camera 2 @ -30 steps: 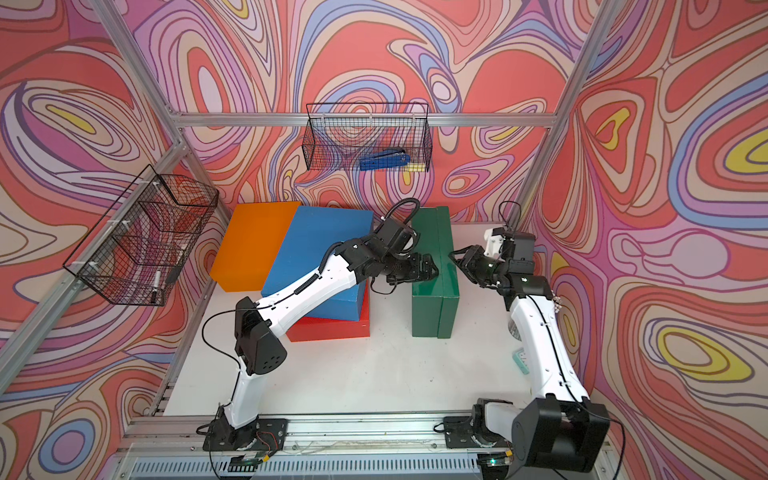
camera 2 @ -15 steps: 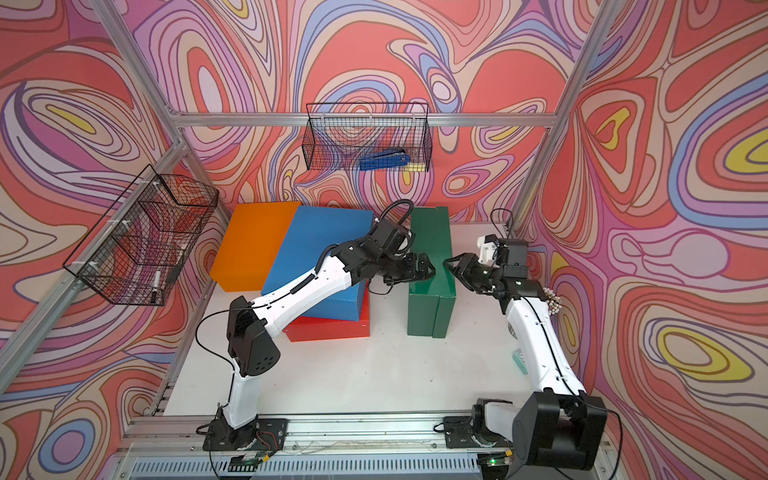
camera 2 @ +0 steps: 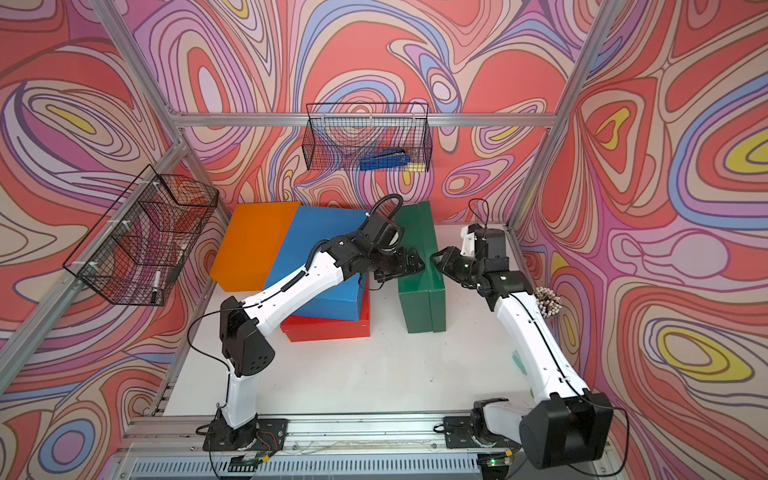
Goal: Stack the shoeboxes
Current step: Adjust the shoebox at the center of the board.
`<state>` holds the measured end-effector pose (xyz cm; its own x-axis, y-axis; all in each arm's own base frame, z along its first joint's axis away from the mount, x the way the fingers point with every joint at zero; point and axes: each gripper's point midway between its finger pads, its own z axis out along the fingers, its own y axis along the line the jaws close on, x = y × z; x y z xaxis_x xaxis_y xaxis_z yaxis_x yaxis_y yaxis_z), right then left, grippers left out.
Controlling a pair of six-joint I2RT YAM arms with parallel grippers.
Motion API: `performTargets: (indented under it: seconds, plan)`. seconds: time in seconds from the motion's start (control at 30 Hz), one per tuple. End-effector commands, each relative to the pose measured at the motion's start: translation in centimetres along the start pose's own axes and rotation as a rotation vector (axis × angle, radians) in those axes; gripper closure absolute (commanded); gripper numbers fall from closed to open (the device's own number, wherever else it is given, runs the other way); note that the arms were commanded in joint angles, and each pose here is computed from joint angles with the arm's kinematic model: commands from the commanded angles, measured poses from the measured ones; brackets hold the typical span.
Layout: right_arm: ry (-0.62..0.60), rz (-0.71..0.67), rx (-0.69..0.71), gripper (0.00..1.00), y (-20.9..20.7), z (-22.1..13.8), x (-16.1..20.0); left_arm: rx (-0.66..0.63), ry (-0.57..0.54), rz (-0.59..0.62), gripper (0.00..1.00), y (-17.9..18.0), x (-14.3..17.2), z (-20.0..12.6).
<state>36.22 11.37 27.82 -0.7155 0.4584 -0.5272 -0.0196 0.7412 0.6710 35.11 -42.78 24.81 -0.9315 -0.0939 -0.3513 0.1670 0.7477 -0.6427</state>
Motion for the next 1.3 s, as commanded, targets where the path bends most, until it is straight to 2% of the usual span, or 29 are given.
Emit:
performTargets:
  seconds: [0.0, 0.17, 0.3, 0.53, 0.73, 1.07, 1.27]
  plan:
    - [0.163, -0.072, -0.309, 0.61, 9.1, -1.5, 3.5, 0.175, -0.021, 0.072, 0.13, -5.3, 0.6, -0.4]
    - [0.169, -0.088, -0.322, 0.61, 10.3, -1.2, 3.8, 0.18, -0.04, 0.082, 0.13, -5.6, 0.4, -1.3]
    - [0.199, -0.068, -0.3, 0.62, 9.7, -0.2, 4.6, 0.172, -0.04, 0.084, 0.13, -5.3, 0.5, -1.1]
    - [0.197, -0.054, -0.25, 0.62, 8.2, 0.2, 5.2, 0.114, 0.007, 0.052, 0.13, -2.7, 1.5, 0.9]
    - [0.214, -0.058, -0.23, 0.62, 7.6, 0.6, 5.6, 0.062, 0.004, 0.018, 0.13, 0.0, 1.8, 0.7]
    - [0.151, -0.136, -0.242, 0.61, 10.2, -2.4, 3.3, -0.012, -0.034, -0.021, 0.13, 3.8, 1.7, -1.6]
    - [0.064, -0.173, -0.093, 0.58, 8.2, -4.1, 0.7, -0.035, -0.051, -0.027, 0.09, 4.7, 1.7, -2.5]
